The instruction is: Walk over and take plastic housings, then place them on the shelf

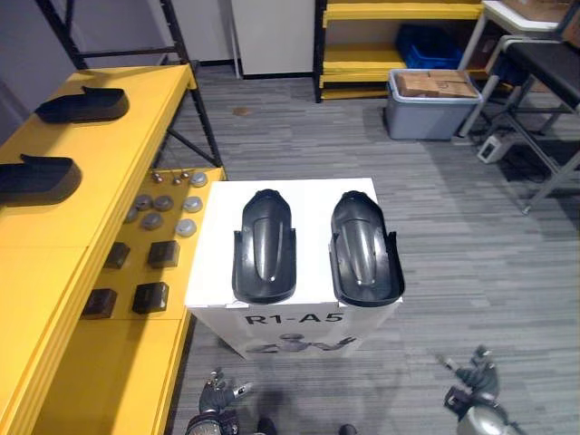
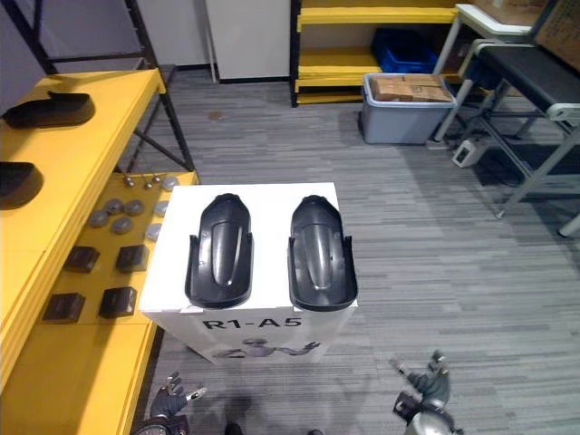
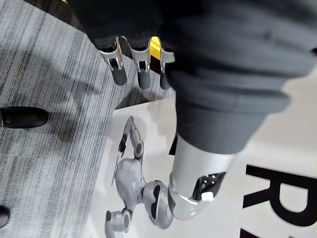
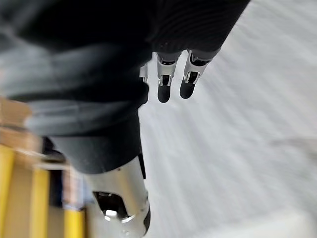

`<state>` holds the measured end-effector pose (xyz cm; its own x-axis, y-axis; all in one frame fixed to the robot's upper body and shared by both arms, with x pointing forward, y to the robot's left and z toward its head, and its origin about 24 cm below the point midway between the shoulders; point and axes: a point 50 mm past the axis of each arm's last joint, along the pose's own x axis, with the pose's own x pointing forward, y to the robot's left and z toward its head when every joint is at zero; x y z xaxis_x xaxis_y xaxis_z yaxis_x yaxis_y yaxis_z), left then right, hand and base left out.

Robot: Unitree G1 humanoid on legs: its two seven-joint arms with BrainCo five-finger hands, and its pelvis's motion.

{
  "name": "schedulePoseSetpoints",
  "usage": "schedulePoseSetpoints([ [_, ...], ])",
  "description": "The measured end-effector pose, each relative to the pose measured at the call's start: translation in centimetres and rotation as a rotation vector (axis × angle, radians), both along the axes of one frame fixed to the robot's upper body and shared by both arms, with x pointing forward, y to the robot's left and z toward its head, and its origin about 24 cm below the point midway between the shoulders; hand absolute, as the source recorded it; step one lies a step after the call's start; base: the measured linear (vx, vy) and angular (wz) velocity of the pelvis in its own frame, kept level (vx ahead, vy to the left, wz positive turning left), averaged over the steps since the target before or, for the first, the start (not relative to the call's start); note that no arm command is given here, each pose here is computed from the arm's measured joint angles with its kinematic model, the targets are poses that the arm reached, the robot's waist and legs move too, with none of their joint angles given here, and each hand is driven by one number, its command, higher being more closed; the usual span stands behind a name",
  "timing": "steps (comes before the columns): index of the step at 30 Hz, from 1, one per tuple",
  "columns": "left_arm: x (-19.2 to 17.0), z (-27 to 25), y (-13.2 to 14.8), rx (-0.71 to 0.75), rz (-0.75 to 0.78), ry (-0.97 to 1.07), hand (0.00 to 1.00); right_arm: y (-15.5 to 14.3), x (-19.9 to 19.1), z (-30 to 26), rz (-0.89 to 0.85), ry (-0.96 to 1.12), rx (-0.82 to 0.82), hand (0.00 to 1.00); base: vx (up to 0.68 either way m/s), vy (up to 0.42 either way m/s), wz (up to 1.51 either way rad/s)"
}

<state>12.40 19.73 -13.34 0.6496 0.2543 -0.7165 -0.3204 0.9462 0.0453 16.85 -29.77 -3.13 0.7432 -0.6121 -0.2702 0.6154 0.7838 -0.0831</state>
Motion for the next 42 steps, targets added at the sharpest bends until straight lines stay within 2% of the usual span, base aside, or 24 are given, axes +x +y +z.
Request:
schedulePoseSetpoints([
  [4,-0.4,0.0,0.4,0.014,-0.03,0.011,0.0,0.4,2.3,4.5,0.1,-0.157,-0.139,0.0,0.01,0.002,-0.01],
  [10,-0.8,-0.2,0.2,0.009,-0.065,0.02,0.0,4.1,6.4,9.4,0.374,-0.328,-0.321,0.0,-0.02,0.012,-0.02],
  [14,-1.2,-0.3,-0.1,0.007,-0.088,0.03,0.0,5.5,7.5,9.9,0.457,-0.337,-0.369,0.0,-0.06,0.031,0.13],
  [19,-1.6,-0.4,-0.2,-0.004,-0.1,0.039,0.0,6.8,8.6,7.8,0.529,-0.226,-0.402,0.0,-0.06,0.031,0.17],
  [25,-1.8,-0.5,-0.2,0.004,-0.086,0.046,0.0,7.1,9.2,5.5,0.491,-0.06,-0.465,0.0,-0.05,0.007,0.21],
  [29,-1.9,-0.5,-0.3,0.005,-0.08,0.049,0.0,6.4,9.4,4.9,0.424,-0.022,-0.447,0.0,-0.03,0.0,0.09],
  [35,-2.2,-0.6,-0.5,-0.004,-0.078,0.058,0.0,5.9,9.8,2.7,0.414,0.081,-0.38,0.0,0.0,0.002,0.04],
  [39,-2.1,-0.6,-0.6,-0.006,-0.085,0.057,0.0,5.7,10.6,2.7,0.391,0.073,-0.32,0.0,0.0,0.001,0.01],
  [40,-2.1,-0.6,-0.6,-0.007,-0.084,0.057,0.0,5.6,10.7,2.6,0.379,0.072,-0.294,1.0,0.01,0.004,0.03],
  [42,-2.1,-0.6,-0.6,-0.012,-0.076,0.056,0.0,5.5,10.8,2.5,0.362,0.062,-0.262,1.0,0.01,0.002,0.02],
])
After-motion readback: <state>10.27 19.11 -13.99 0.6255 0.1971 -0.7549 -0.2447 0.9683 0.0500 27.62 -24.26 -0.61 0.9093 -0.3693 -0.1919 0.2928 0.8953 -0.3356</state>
